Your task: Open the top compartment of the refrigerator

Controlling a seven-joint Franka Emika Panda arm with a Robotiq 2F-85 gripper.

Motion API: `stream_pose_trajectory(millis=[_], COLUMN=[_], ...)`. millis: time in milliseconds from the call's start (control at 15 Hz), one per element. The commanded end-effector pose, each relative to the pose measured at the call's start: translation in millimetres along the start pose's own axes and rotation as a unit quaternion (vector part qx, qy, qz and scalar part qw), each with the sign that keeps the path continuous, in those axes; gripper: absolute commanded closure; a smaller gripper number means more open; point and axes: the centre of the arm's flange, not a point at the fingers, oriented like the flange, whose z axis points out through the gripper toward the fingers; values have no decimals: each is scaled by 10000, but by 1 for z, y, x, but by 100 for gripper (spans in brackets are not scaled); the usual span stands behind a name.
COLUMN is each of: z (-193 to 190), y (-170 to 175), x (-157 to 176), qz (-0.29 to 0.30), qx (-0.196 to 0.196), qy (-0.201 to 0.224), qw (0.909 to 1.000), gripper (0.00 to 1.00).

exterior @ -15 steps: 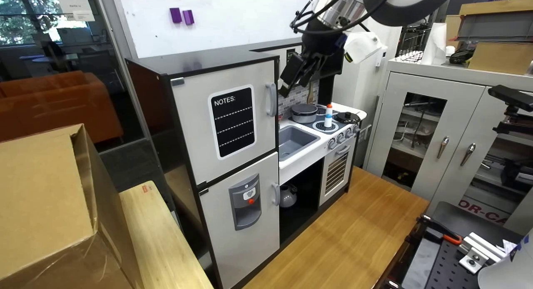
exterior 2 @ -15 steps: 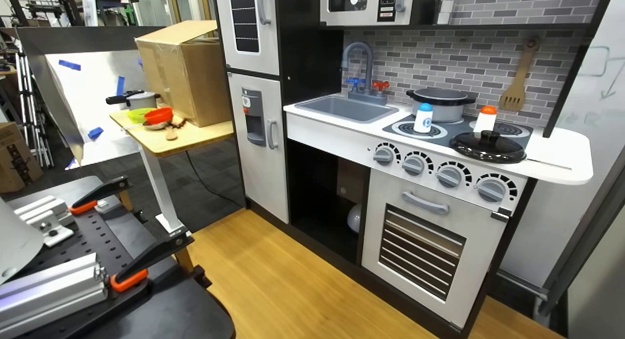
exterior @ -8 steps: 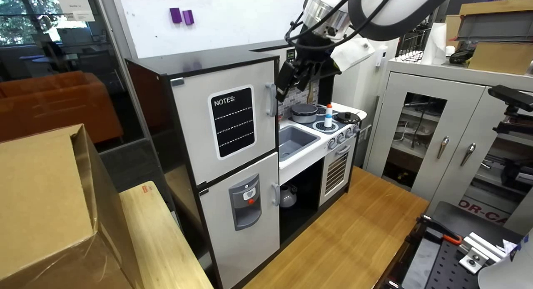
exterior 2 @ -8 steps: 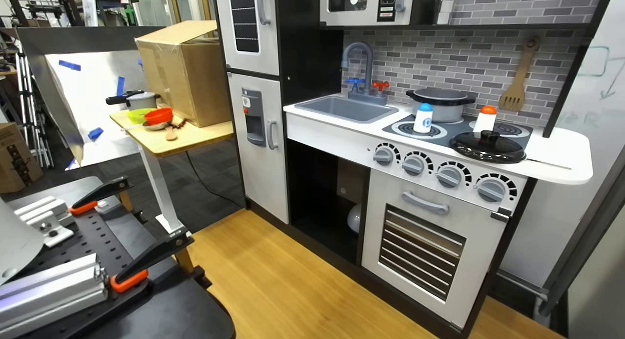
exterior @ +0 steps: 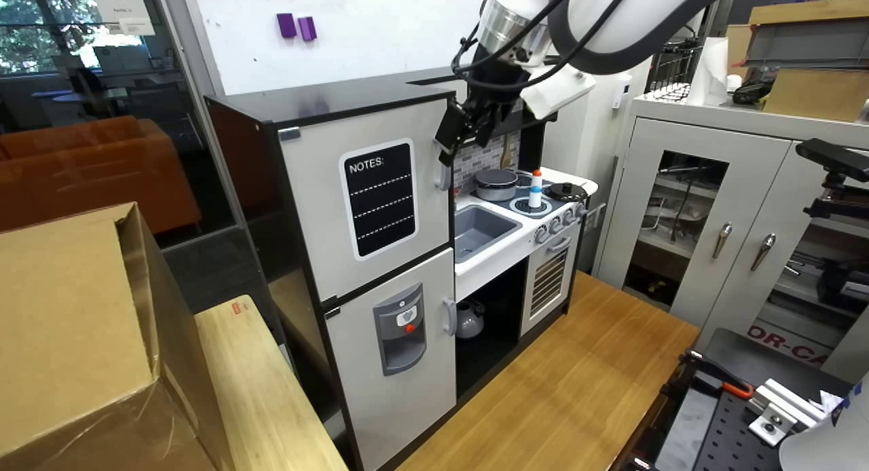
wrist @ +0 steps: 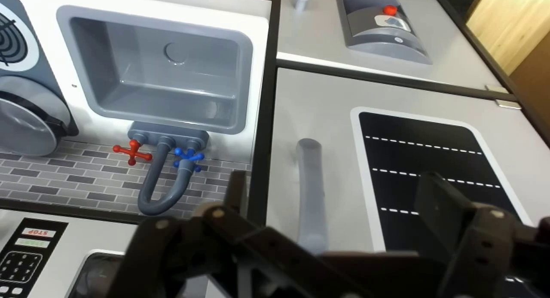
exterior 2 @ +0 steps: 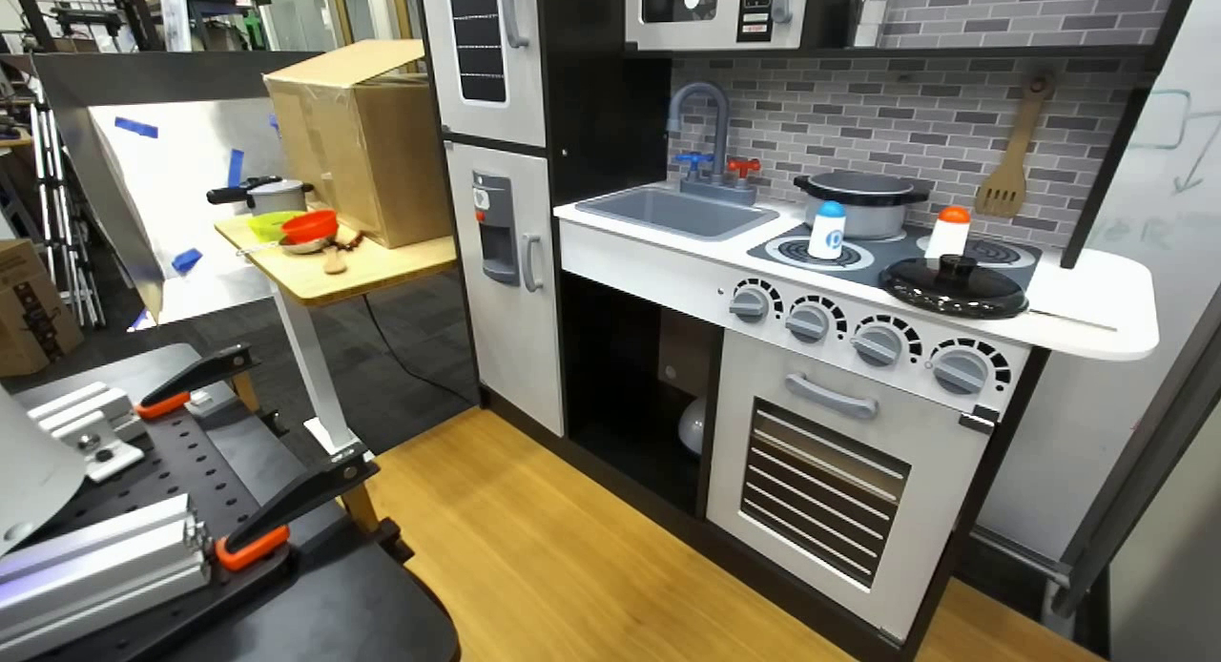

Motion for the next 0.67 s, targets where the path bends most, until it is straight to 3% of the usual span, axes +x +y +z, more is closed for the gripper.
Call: stream_pose_trajectory(millis=[0, 600], z=[11, 23], y=[1, -6], x=[13, 17], qz=[7, 19], qx=[-139, -126], qy=[-95, -216], qw=[9999, 9997], gripper=[0, 0])
